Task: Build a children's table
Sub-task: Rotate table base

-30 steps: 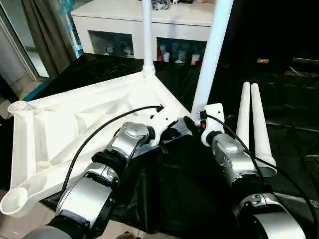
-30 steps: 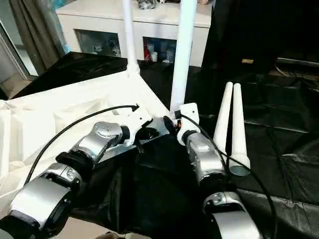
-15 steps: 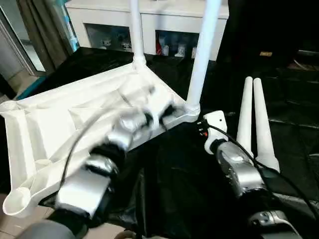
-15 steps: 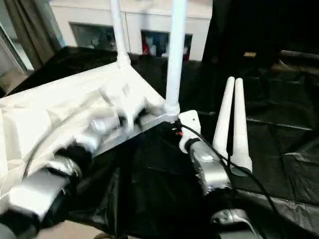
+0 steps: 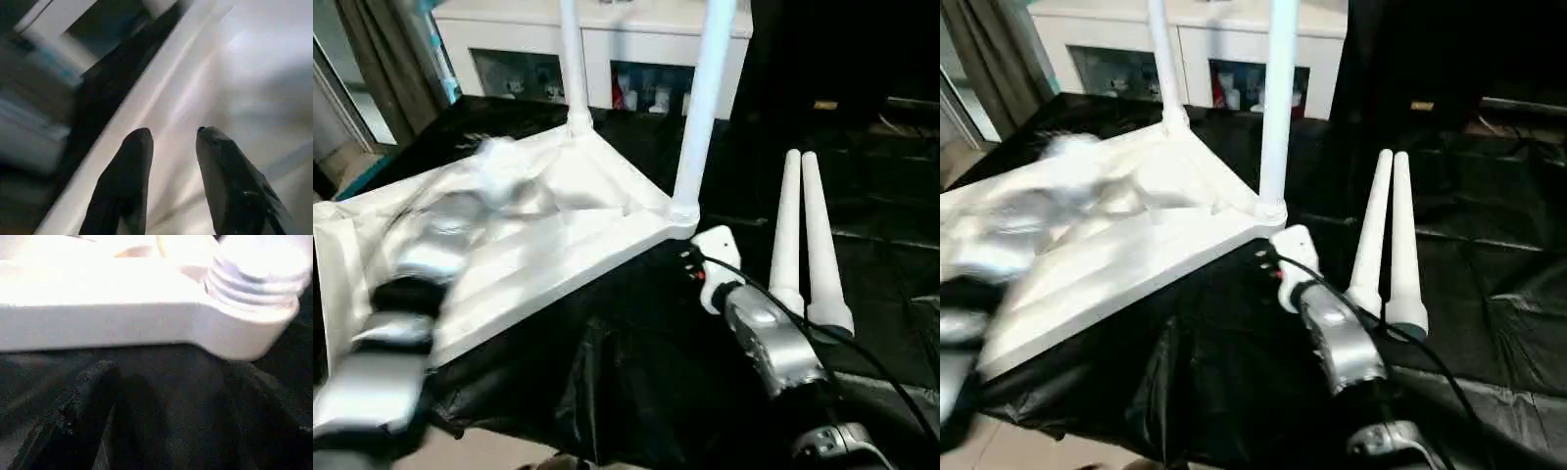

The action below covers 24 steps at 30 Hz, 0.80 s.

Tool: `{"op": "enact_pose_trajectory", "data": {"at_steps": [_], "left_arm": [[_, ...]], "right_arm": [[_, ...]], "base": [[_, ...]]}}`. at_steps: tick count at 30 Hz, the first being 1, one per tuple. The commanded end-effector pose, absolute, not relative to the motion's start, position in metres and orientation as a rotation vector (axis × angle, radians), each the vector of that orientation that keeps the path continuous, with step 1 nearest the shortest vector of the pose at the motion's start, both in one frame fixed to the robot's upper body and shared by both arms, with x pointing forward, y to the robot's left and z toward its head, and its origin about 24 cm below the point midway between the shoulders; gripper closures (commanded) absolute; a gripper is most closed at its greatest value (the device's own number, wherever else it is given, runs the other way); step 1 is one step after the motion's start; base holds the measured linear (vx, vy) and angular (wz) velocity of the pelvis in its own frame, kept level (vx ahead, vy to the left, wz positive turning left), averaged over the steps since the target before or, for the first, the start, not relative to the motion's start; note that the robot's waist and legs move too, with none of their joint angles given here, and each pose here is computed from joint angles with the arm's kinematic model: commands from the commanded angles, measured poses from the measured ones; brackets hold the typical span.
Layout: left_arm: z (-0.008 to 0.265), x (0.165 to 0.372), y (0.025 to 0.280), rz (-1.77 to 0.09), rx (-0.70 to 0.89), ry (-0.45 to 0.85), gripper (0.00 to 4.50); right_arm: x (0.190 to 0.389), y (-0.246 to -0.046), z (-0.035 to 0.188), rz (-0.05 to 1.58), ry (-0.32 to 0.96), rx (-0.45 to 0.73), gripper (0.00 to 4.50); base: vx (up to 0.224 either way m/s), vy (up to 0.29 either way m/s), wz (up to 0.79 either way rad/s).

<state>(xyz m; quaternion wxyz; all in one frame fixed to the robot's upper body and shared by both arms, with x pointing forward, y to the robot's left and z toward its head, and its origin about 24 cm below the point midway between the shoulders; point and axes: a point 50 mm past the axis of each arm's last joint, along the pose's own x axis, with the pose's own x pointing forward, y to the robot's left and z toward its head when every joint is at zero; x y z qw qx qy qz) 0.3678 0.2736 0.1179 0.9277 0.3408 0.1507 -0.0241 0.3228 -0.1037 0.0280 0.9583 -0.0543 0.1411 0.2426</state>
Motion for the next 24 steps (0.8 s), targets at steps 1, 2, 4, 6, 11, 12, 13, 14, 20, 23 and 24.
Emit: {"op": "enact_pose_trajectory", "data": {"at_steps": [1, 2, 4, 6, 11, 12, 13, 14, 20, 23, 24], "left_arm": [[0.123, 0.356, 0.297, 0.033, 0.772, 0.374, 2.8], [0.122, 0.351, 0.305, 0.046, 0.793, 0.407, 2.8], [0.12, 0.344, 0.314, 0.058, 0.807, 0.462, 2.8], [0.112, 0.334, 0.322, 0.041, 0.816, 0.555, 2.8], [0.082, 0.314, 0.319, -0.12, 0.805, 0.765, 2.8], [0.078, 0.313, 0.316, -0.147, 0.777, 0.768, 2.8], [0.071, 0.312, 0.311, -0.192, 0.735, 0.767, 2.8], [0.065, 0.311, 0.308, -0.223, 0.713, 0.776, 2.8], [0.063, 0.31, 0.298, -0.349, 0.677, 0.795, 2.8], [0.068, 0.309, 0.283, -0.487, 0.627, 0.785, 2.8], [0.07, 0.309, 0.275, -0.567, 0.623, 0.764, 2.8]], "right_arm": [[0.325, -0.095, 0.028, 0.509, 0.298, -0.116, 0.69], [0.325, -0.093, 0.028, 0.514, 0.297, -0.116, 0.69], [0.326, -0.09, 0.029, 0.522, 0.297, -0.116, 0.69], [0.327, -0.087, 0.03, 0.526, 0.298, -0.117, 0.69], [0.329, -0.086, 0.029, 0.53, 0.308, -0.122, 0.69], [0.329, -0.086, 0.028, 0.531, 0.31, -0.124, 0.69], [0.329, -0.086, 0.028, 0.532, 0.312, -0.125, 0.69], [0.329, -0.086, 0.027, 0.534, 0.314, -0.126, 0.69], [0.33, -0.091, 0.025, 0.537, 0.319, -0.14, 0.69], [0.33, -0.093, 0.025, 0.535, 0.32, -0.144, 0.69], [0.331, -0.093, 0.025, 0.535, 0.32, -0.145, 0.69]], "base": [[0.0, 0.0, 0.0], [0.0, 0.0, 0.0], [0.0, 0.0, 0.0], [0.0, 0.0, 0.0], [0.0, 0.0, 0.0], [0.0, 0.0, 0.0], [0.0, 0.0, 0.0], [0.0, 0.0, 0.0], [0.0, 0.0, 0.0], [0.0, 0.0, 0.0], [0.0, 0.0, 0.0]]}}
